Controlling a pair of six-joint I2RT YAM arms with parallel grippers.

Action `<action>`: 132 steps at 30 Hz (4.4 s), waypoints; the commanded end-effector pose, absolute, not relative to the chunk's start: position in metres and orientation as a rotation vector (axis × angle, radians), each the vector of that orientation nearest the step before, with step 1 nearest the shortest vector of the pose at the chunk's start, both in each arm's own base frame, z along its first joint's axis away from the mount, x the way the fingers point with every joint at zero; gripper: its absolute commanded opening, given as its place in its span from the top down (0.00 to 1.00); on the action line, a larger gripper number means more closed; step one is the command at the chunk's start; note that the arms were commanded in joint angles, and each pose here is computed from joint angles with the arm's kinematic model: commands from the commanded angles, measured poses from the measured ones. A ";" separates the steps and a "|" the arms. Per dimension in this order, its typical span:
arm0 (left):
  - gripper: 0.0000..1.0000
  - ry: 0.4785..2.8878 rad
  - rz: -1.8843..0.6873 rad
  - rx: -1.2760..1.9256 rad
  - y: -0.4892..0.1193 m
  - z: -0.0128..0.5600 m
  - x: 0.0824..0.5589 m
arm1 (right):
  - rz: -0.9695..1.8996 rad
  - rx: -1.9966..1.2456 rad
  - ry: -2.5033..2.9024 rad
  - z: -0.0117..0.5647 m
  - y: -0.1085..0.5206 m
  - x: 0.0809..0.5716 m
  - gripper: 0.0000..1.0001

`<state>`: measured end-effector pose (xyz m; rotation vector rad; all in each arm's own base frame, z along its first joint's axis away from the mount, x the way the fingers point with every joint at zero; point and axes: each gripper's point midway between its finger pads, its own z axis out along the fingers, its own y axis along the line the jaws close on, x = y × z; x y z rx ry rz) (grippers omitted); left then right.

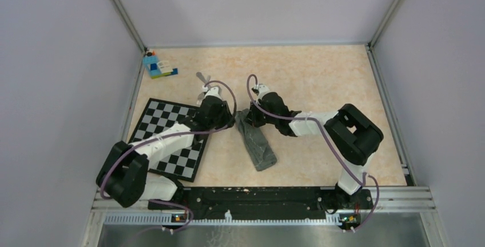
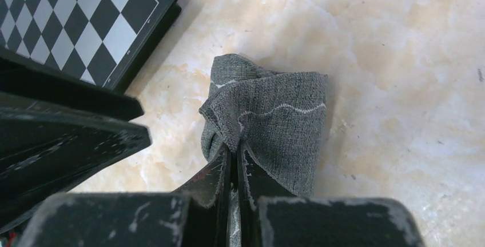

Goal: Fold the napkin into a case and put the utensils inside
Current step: Grasp the top corner of the smaller rectangle folded napkin from the folded napkin.

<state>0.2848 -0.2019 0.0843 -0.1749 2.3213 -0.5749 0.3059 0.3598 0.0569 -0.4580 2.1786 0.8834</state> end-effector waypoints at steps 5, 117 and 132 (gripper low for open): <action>0.66 2.284 -0.441 0.021 -0.221 0.091 0.319 | 0.903 -0.295 2.138 0.103 0.364 0.316 1.00; 1.00 1.951 -0.582 0.018 -0.226 0.119 0.301 | 0.814 -0.156 2.640 0.040 0.393 0.279 1.00; 1.00 2.042 -0.564 -0.040 -0.216 0.077 0.287 | 1.300 -0.089 2.355 0.137 0.444 0.291 1.00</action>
